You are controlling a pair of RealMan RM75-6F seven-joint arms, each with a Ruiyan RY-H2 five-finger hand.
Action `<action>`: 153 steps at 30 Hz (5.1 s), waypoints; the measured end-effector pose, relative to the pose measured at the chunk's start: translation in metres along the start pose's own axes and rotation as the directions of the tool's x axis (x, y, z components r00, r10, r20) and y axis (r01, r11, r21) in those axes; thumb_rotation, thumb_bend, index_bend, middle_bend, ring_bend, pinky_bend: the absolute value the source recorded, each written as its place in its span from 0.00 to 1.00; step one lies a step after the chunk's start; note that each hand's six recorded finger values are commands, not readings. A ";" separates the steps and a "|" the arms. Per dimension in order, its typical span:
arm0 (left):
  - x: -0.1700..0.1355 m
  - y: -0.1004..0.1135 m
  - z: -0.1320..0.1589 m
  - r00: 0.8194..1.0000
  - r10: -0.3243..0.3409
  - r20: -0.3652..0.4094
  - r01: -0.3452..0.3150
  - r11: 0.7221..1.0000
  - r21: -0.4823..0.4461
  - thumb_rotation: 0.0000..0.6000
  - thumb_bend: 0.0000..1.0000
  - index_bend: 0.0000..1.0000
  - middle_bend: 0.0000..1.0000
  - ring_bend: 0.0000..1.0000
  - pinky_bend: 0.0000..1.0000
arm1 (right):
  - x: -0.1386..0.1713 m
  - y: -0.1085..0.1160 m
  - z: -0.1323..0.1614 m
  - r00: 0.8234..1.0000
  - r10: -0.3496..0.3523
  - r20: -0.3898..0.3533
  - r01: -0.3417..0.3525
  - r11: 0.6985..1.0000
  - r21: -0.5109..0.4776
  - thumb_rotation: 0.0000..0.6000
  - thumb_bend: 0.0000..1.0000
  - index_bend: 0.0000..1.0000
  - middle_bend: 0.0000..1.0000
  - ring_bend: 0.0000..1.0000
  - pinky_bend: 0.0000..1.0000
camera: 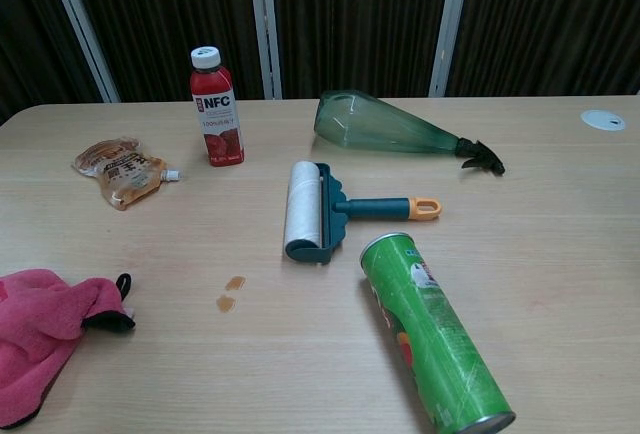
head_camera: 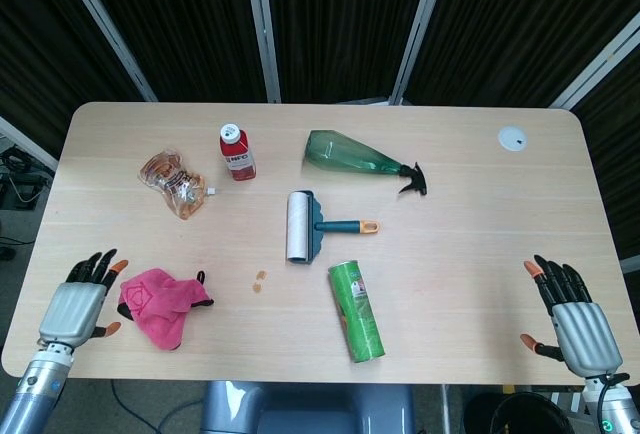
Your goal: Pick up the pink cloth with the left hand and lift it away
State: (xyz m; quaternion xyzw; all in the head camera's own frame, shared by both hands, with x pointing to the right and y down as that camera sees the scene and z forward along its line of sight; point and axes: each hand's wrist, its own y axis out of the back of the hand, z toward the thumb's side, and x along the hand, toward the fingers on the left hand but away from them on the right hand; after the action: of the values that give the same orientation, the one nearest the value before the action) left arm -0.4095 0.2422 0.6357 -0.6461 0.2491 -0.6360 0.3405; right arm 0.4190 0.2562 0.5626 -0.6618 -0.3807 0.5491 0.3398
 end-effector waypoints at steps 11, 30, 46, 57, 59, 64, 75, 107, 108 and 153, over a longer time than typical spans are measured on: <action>0.031 -0.036 0.037 0.996 -0.094 0.002 0.093 0.994 0.053 1.00 0.09 0.22 0.04 0.04 0.17 | 0.000 0.000 -0.001 1.000 0.003 -0.004 -0.003 1.000 -0.012 1.00 0.00 0.00 0.00 0.00 0.00; 0.044 -0.049 0.056 0.997 -0.079 0.001 0.079 0.997 0.005 1.00 0.65 0.75 0.47 0.38 0.51 | 0.000 0.000 0.000 1.000 0.007 0.002 -0.007 1.000 -0.023 1.00 0.00 0.00 0.00 0.00 0.00; 0.072 0.012 0.141 0.977 0.114 0.179 -0.096 0.990 -0.104 1.00 0.66 0.79 0.50 0.41 0.53 | -0.001 -0.001 -0.001 1.000 0.008 0.004 -0.008 0.999 -0.033 1.00 0.00 0.00 0.00 0.00 0.00; 0.069 0.006 0.215 0.945 0.089 0.316 -0.057 0.993 -0.107 1.00 0.66 0.79 0.50 0.41 0.53 | -0.002 0.000 -0.003 1.000 0.009 0.011 -0.008 0.999 -0.049 1.00 0.00 0.00 0.00 0.00 0.00; 0.071 0.001 0.219 0.942 0.078 0.325 -0.050 0.994 -0.094 1.00 0.66 0.79 0.50 0.41 0.53 | -0.001 0.000 -0.002 1.000 0.008 0.012 -0.007 0.999 -0.053 1.00 0.00 0.00 0.00 0.00 0.00; 0.082 -0.014 0.230 0.944 0.050 0.326 -0.032 0.998 -0.061 1.00 0.66 0.79 0.50 0.41 0.53 | -0.001 0.001 -0.003 1.000 0.007 0.017 -0.006 0.998 -0.060 1.00 0.00 0.00 0.00 0.00 0.00; 0.115 -0.032 0.240 0.956 0.019 0.293 -0.016 1.000 -0.014 1.00 0.66 0.80 0.50 0.41 0.53 | -0.001 0.001 -0.004 1.000 0.007 0.021 -0.006 0.997 -0.077 1.00 0.00 0.00 0.00 0.00 0.00; 0.146 -0.009 0.136 0.992 0.066 0.106 -0.072 0.996 0.055 1.00 0.66 0.80 0.50 0.41 0.53 | -0.002 0.000 -0.001 1.000 0.011 0.018 -0.010 0.997 -0.077 1.00 0.00 0.00 0.00 0.00 0.00; 0.145 -0.009 0.141 0.991 0.064 0.117 -0.070 0.996 0.049 1.00 0.66 0.80 0.50 0.41 0.53 | -0.003 -0.001 -0.001 1.000 0.012 0.018 -0.010 0.997 -0.078 1.00 0.00 0.00 0.00 0.00 0.00; 0.146 0.001 0.142 0.990 0.086 0.115 -0.094 0.993 0.067 1.00 0.66 0.79 0.49 0.41 0.53 | -0.001 0.001 -0.004 1.000 0.009 0.017 -0.008 0.998 -0.062 1.00 0.00 0.00 0.00 0.00 0.00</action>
State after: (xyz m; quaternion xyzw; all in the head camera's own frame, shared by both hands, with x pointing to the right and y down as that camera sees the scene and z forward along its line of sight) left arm -0.2588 0.1490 0.7358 -0.6561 0.2354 -0.5915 0.4052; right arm 0.4226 0.2545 0.5630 -0.6688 -0.3976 0.5443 0.3135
